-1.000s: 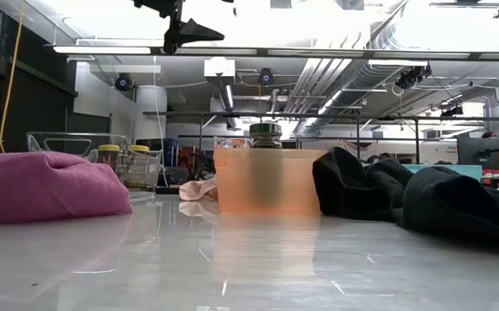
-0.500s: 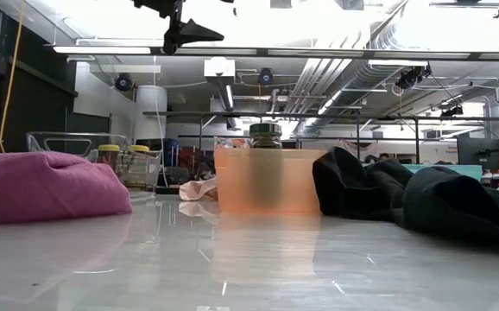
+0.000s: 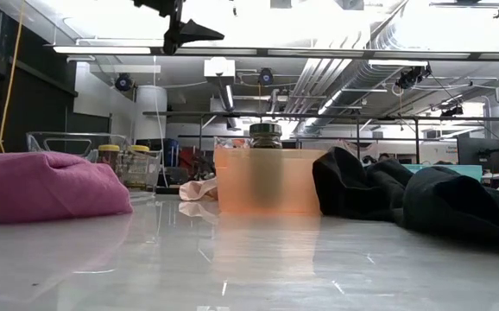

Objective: Sort spices by type
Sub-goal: Put the yellow seasoning bottle into the transparent bin

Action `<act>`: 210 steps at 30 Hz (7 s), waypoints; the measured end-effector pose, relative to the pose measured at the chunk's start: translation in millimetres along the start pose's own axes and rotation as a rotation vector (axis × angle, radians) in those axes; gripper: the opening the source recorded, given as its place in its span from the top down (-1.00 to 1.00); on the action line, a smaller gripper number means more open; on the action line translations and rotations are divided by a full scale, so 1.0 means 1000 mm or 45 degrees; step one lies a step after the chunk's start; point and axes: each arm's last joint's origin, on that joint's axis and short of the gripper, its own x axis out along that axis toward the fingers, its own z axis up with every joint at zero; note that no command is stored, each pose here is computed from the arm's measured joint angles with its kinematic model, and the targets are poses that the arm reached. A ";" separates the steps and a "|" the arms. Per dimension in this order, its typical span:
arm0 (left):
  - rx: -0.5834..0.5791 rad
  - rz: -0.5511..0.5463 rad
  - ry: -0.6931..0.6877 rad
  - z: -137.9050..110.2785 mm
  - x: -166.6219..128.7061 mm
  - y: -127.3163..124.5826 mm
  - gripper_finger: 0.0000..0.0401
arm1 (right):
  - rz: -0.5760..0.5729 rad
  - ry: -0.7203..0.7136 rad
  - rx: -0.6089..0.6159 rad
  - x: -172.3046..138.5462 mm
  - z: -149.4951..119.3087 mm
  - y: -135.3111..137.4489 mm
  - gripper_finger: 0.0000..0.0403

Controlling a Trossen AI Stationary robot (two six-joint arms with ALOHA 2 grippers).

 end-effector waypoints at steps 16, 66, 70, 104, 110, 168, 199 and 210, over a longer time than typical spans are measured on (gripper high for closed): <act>0.663 -0.017 -0.109 0.043 -0.031 -0.032 -0.52 | 0.038 -0.765 -0.281 -0.153 -0.011 -0.007 0.04; 0.721 -0.107 0.148 -0.016 0.030 -0.072 -0.52 | 0.210 -1.931 -0.476 -0.341 0.107 -0.099 0.04; 0.729 -0.106 0.093 -0.013 0.030 -0.073 -0.52 | 0.207 -1.936 -0.478 -0.342 0.107 -0.100 0.04; 0.437 0.987 0.103 0.000 -0.059 0.005 0.09 | -0.042 -1.959 -0.018 -0.347 0.053 -0.148 -0.85; 0.014 1.252 -0.079 -0.049 -0.082 0.049 0.09 | -0.044 -1.963 0.014 -0.349 0.053 -0.155 -0.85; -0.150 1.519 -0.278 -0.098 -0.045 0.159 -0.51 | 0.006 -1.984 0.104 -0.351 0.054 -0.158 -0.85; -0.079 1.410 -0.202 -0.083 -0.067 0.146 1.00 | 0.000 -1.983 0.097 -0.350 0.055 -0.158 -0.85; -0.045 1.497 -0.105 -0.096 -0.059 0.158 1.00 | 0.000 -1.983 0.096 -0.350 0.055 -0.158 -0.85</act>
